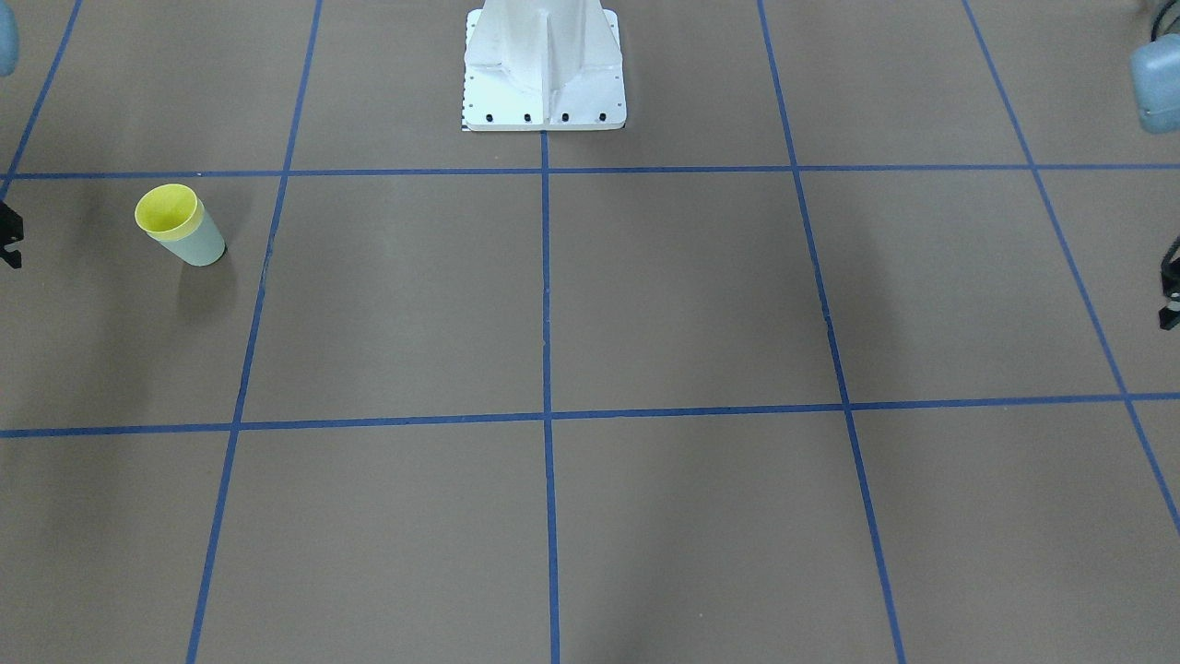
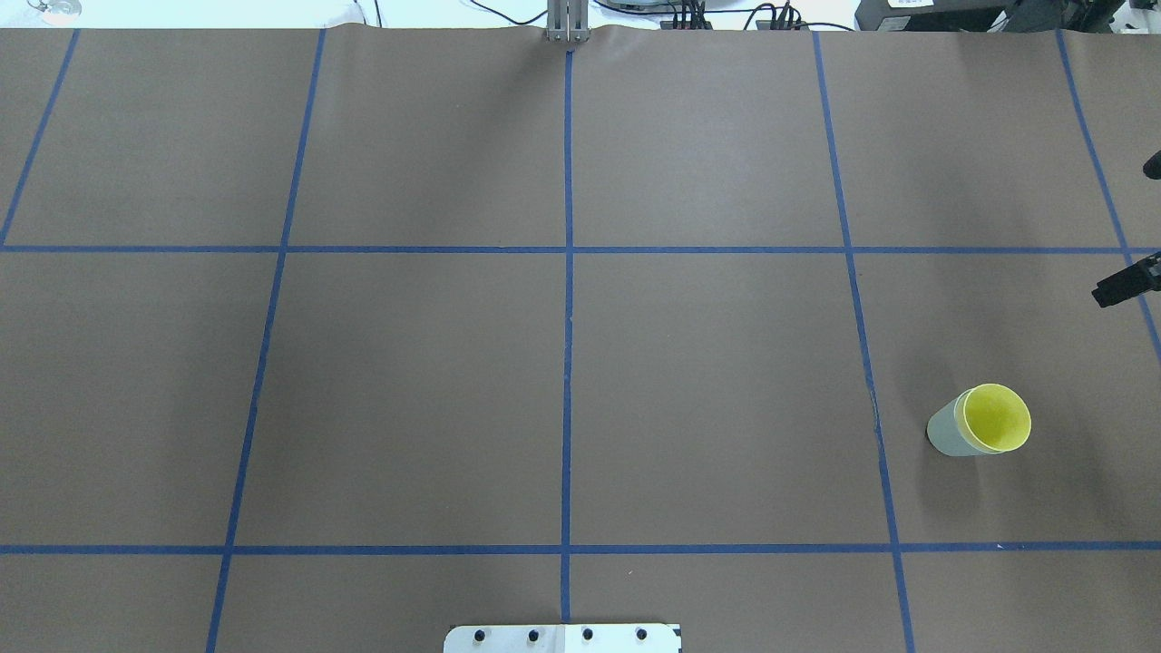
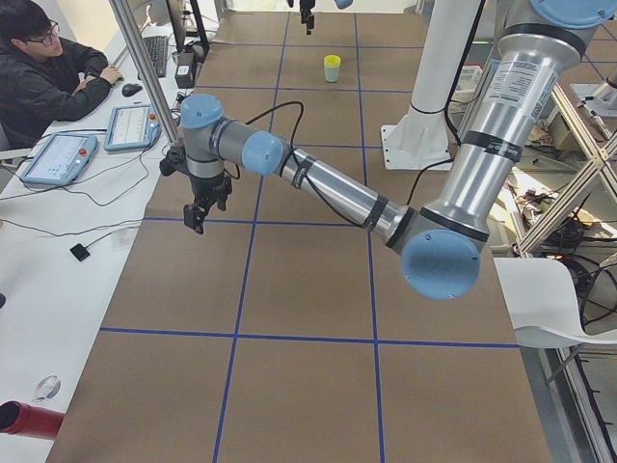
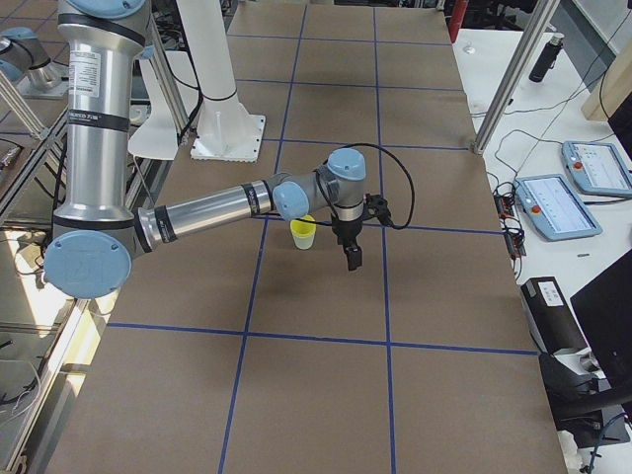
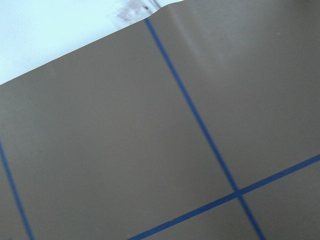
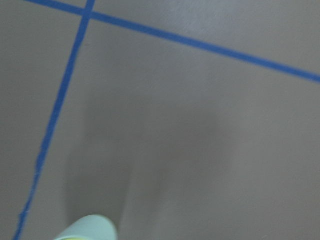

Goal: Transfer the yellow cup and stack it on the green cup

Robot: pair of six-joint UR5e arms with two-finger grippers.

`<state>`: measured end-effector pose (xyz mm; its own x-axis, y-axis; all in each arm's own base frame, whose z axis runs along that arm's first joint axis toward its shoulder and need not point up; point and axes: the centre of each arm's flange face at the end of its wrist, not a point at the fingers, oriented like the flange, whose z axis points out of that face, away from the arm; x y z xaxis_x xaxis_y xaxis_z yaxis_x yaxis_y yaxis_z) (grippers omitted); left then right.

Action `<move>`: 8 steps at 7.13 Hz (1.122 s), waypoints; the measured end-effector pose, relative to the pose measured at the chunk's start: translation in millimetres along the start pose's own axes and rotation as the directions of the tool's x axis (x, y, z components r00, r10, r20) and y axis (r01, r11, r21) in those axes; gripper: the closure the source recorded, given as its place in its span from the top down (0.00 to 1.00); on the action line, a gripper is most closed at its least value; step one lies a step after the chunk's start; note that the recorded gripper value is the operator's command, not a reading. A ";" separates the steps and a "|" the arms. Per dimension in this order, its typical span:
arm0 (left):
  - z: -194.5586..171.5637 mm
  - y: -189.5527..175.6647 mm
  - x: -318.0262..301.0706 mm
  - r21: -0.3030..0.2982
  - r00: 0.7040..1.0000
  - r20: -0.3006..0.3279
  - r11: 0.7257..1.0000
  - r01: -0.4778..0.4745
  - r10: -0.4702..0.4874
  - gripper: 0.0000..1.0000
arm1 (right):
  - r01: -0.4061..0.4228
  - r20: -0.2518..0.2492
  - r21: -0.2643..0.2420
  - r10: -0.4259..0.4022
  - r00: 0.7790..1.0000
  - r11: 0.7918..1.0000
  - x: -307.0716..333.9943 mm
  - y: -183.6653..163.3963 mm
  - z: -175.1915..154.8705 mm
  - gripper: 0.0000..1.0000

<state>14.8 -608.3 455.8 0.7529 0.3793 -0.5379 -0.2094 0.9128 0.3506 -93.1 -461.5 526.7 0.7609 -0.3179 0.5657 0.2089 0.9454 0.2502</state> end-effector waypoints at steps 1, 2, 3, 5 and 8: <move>17.0 36.5 -33.6 -0.019 0.999 0.008 0.999 0.045 -0.045 1.00 | -0.016 0.016 0.004 0.016 1.000 1.000 18.1 -1.4 -5.6 1.00; 28.2 62.1 -55.2 -0.024 0.996 0.014 0.996 0.089 -0.088 1.00 | -0.046 0.014 0.007 0.046 0.999 0.999 36.9 4.3 -9.2 1.00; 41.0 84.5 -69.1 -0.030 0.994 0.018 0.993 0.111 -0.111 1.00 | -0.088 0.003 -0.005 0.088 0.996 0.996 60.9 18.9 -2.3 1.00; 56.4 125.2 -81.3 -0.023 0.993 0.015 0.993 0.120 -0.119 1.00 | -0.151 0.000 -0.004 0.151 0.988 0.988 103.6 39.4 19.1 1.00; 61.9 177.8 -94.2 -0.040 0.982 -0.035 0.982 0.183 -0.184 1.00 | -0.242 0.099 -0.003 0.241 0.965 0.970 137.8 42.4 19.4 1.00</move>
<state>-54.7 -491.1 616.2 0.7561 0.2094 -0.6200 -0.0927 0.9721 0.2154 8.7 -466.7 630.5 0.7240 -0.0864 0.6843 0.0209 0.9944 0.1035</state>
